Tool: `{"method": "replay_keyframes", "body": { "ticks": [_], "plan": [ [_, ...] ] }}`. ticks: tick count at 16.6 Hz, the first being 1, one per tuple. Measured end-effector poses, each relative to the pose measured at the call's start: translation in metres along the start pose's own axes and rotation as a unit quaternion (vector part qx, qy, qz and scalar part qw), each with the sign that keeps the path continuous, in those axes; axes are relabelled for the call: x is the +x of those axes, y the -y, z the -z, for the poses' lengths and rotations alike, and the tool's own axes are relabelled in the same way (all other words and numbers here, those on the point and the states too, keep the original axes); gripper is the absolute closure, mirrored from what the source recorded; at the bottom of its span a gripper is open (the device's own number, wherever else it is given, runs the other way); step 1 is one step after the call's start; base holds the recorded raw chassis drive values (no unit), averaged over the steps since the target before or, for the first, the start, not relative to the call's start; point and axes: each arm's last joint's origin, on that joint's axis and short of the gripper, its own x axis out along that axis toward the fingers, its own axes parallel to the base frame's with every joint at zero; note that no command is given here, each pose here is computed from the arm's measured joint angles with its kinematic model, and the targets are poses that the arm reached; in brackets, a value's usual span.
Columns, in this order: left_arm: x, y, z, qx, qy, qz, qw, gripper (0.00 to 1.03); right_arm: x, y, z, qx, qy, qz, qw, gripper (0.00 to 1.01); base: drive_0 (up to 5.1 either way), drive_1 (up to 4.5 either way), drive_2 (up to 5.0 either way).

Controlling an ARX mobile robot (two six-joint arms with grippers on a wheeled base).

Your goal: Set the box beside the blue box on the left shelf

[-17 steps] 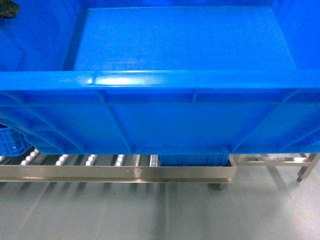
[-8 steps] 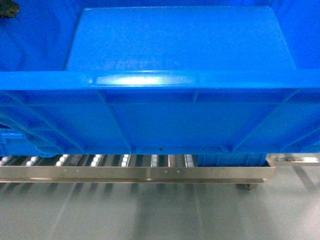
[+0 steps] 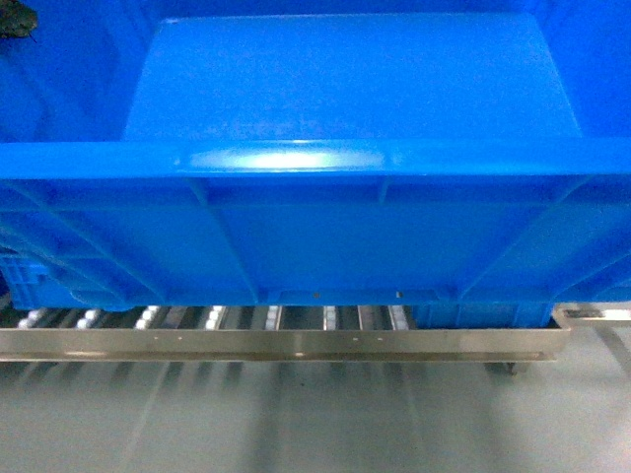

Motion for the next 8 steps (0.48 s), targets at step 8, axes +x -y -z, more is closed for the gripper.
{"method": "replay_keyframes", "body": {
  "ticks": [8],
  "plan": [
    [0.0001,-0.0015,-0.0004,-0.001,0.001,-0.004,1.0,0.92,-0.0005,-0.0016,-0.0001,0.0,0.001,-0.004,1.0,0.82,-3.1,1.52,1.5]
  ]
}}
